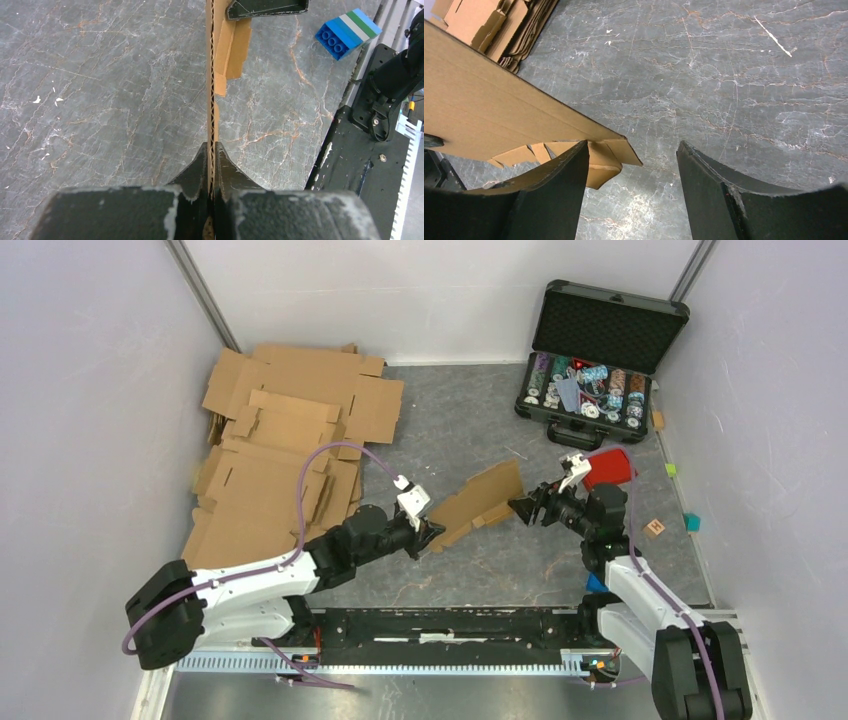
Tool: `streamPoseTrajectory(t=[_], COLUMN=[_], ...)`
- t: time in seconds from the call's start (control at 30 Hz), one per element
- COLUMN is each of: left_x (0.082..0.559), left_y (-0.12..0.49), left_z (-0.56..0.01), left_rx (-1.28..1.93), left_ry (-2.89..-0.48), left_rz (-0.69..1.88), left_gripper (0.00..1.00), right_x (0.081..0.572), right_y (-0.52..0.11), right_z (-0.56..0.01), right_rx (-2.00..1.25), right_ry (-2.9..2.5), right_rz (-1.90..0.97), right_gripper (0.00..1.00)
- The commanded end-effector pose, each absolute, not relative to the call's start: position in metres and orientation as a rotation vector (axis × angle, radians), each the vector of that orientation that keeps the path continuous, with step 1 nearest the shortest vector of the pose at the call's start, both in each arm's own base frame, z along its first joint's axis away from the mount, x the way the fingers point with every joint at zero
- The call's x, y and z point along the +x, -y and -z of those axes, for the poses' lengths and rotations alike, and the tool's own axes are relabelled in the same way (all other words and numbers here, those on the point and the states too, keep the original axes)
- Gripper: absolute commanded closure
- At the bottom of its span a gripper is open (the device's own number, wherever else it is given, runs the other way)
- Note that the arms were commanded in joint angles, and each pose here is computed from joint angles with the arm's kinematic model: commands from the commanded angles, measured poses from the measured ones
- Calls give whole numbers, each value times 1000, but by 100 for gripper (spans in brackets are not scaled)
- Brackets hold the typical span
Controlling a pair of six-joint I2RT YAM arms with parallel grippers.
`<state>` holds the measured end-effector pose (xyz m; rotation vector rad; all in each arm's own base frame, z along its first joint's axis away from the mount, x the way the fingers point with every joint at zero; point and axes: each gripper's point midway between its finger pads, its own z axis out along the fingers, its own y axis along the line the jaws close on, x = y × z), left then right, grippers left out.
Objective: Fold the paper box
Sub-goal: Fold the paper box at the center of the board.
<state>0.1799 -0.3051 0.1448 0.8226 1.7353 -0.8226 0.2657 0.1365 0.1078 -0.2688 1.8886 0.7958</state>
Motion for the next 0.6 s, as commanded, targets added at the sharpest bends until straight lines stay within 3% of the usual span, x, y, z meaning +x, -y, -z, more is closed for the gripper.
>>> streamPoseTrajectory(t=[0.0, 0.57], left_x=[180, 179], left_y=[308, 310], left_z=[-166, -162], left_rx=[775, 802], left_ry=[-1669, -1675], left_rz=[875, 875], left_gripper=[98, 98], right_x=[268, 255], right_y=[-136, -153], right_z=[-119, -149], right_rx=[-294, -331], right_ry=[-1856, -1760], right_rz=[-775, -922], right_gripper=[30, 62])
